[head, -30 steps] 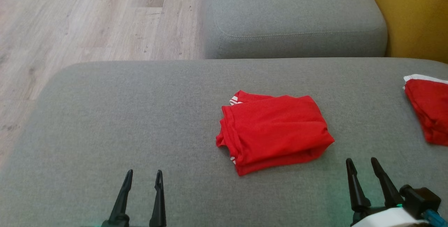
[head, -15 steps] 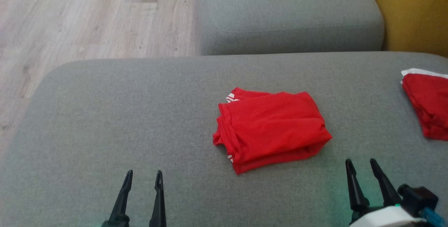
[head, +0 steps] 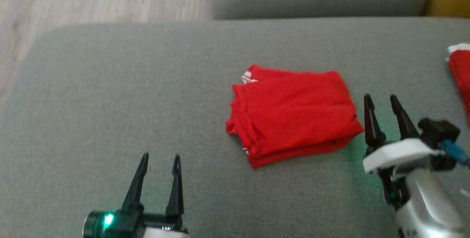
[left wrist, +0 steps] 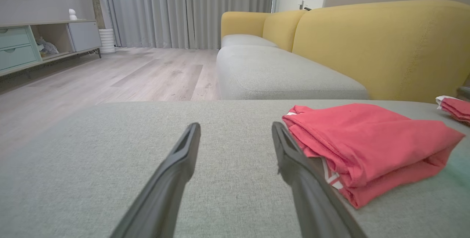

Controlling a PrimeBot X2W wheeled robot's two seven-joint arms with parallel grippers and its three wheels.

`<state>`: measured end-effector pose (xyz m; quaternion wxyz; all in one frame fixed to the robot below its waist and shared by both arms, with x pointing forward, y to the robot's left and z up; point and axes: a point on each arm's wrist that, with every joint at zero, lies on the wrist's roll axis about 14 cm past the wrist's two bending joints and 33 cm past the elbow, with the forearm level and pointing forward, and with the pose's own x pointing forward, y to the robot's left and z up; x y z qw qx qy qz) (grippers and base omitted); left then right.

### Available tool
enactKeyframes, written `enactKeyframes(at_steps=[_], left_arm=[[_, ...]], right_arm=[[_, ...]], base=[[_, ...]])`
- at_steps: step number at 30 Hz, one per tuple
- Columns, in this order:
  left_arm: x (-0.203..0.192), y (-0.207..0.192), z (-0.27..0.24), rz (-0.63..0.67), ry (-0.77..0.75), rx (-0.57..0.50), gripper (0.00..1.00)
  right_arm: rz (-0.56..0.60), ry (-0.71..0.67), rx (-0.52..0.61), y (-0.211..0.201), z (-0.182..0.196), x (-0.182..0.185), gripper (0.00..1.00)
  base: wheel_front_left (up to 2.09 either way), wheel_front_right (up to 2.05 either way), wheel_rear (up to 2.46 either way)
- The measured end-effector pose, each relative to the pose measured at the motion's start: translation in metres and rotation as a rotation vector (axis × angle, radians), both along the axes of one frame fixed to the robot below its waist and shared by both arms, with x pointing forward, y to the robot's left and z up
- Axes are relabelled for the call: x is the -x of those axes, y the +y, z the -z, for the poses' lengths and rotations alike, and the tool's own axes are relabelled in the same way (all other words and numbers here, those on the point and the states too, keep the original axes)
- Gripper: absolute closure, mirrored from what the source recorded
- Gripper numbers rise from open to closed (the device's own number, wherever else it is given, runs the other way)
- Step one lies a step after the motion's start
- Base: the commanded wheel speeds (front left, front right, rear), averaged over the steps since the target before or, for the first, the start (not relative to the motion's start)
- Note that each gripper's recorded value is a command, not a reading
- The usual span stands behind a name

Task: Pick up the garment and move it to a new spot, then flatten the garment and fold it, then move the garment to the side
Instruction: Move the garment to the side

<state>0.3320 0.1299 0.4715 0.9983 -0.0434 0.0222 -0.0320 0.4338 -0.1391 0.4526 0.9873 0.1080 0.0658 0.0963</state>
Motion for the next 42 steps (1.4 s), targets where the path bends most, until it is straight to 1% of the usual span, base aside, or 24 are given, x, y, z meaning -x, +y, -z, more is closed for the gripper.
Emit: enactKeyframes(at_steps=[2,5,11,14,15,16,17,18,19,25,29,34,42], left_arm=[[-0.007,0.000,0.002,-0.003,0.007,0.005,0.00],[-0.010,0.002,0.009,-0.013,0.029,0.003,0.00],[-0.017,0.001,0.014,-0.013,0.044,0.007,0.00],[-0.020,0.001,0.013,-0.011,0.040,0.006,0.00],[-0.021,0.000,0.012,-0.009,0.039,0.006,0.00],[-0.021,0.000,0.012,-0.008,0.039,0.006,0.00],[-0.022,0.000,0.013,-0.010,0.040,0.005,0.00],[-0.022,0.000,0.013,-0.011,0.040,0.005,0.00],[-0.022,0.000,0.013,-0.010,0.040,0.005,0.00],[-0.024,-0.005,0.013,0.004,0.041,0.015,0.00],[-0.028,-0.012,0.017,0.024,0.051,0.019,0.00],[-0.045,-0.022,0.019,0.052,0.050,0.035,0.00],[-0.085,-0.046,0.030,0.122,0.047,0.054,0.00]], right_arm=[[-0.021,0.028,0.007,0.007,0.007,-0.011,0.00],[-0.035,0.102,0.019,0.011,0.029,-0.017,0.00],[-0.026,0.275,0.036,0.009,0.080,-0.003,0.00],[-0.024,0.300,0.034,0.010,0.087,-0.001,0.00],[-0.024,0.301,0.031,0.011,0.087,-0.002,0.03],[-0.025,0.301,0.025,0.012,0.086,-0.004,0.38],[-0.027,0.301,0.017,0.014,0.085,-0.006,0.38],[-0.032,0.298,0.010,0.016,0.084,-0.007,0.87],[-0.036,0.296,0.008,0.018,0.083,-0.007,1.00],[-0.033,0.283,0.007,0.014,0.080,-0.005,1.00],[-0.023,0.258,0.055,-0.005,0.077,-0.011,1.00],[0.022,0.187,0.183,-0.057,0.061,-0.033,1.00],[0.201,0.107,0.373,-0.169,0.033,-0.058,1.00]], base=[[0.00,0.00,0.00],[0.00,0.00,0.00],[0.00,0.00,0.00],[0.00,0.00,0.00],[0.00,0.00,0.00],[0.00,0.00,0.00],[0.00,0.00,0.00],[0.00,0.00,0.00],[0.00,0.00,0.00],[0.00,0.00,0.00],[0.00,0.00,0.00],[0.00,0.00,0.00],[0.00,0.00,0.00]])
